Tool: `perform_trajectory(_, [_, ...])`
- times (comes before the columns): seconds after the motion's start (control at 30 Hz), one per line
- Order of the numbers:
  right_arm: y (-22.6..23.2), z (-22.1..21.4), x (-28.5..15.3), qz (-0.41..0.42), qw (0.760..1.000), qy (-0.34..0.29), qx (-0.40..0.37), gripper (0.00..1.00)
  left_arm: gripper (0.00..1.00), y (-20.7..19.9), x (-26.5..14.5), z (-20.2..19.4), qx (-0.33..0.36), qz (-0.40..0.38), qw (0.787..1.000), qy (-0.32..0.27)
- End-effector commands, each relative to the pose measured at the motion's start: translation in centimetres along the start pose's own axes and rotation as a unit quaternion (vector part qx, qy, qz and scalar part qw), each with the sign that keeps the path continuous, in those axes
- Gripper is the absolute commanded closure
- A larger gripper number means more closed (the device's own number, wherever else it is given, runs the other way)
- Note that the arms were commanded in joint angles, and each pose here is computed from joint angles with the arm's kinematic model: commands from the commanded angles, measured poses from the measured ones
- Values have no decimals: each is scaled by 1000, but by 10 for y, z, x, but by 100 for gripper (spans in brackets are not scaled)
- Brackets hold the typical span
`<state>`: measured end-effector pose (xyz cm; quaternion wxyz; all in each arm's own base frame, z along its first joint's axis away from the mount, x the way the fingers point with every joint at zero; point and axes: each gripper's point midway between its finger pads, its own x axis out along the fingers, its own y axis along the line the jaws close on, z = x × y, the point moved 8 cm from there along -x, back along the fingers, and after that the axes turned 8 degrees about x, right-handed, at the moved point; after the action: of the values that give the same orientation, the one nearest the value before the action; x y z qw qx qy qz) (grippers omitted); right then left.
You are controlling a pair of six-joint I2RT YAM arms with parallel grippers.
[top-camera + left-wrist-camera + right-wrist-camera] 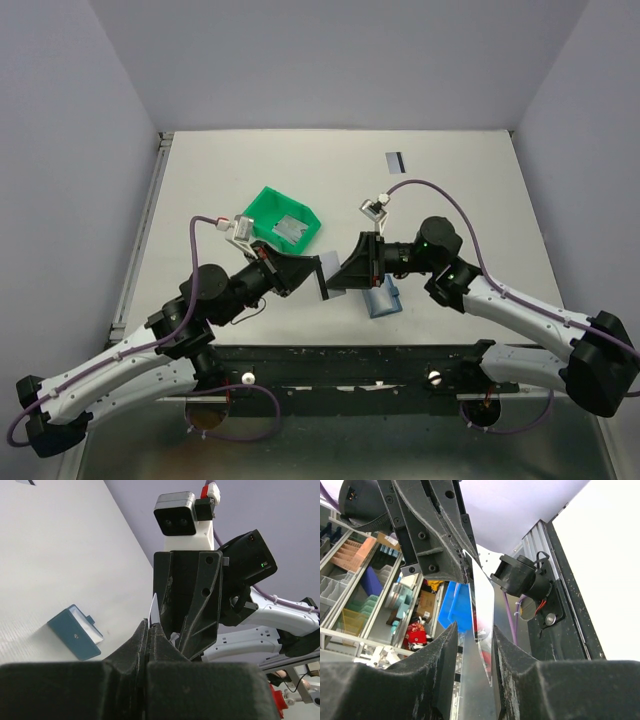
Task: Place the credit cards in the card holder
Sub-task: Pick up the credit card at the corner of the board, then turn over the card slot in the card holder.
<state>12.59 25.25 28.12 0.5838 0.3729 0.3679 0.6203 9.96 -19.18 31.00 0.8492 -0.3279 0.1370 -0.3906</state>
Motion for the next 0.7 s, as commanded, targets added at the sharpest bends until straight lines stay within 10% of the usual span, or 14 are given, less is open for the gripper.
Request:
perform_trajectory(0.0, [6,4,0,-2,1000,-11,-19,60,100,7,-3,-3,-3,0,1000,4])
perform_trajectory(0.37, [5,9,-2,-2,999,-40,-17,62,100,11,-3,-8,-11,-9,1000,14])
perform_trajectory(0.53, [5,11,0,0,999,-36,-14,91,98,13,-2,-12,-17,-10,1000,20])
perform_trajectory(0.67, [-5,12,-5,-84,996,-40,-11,99,55,20,-2,-10,-15,20,999,20])
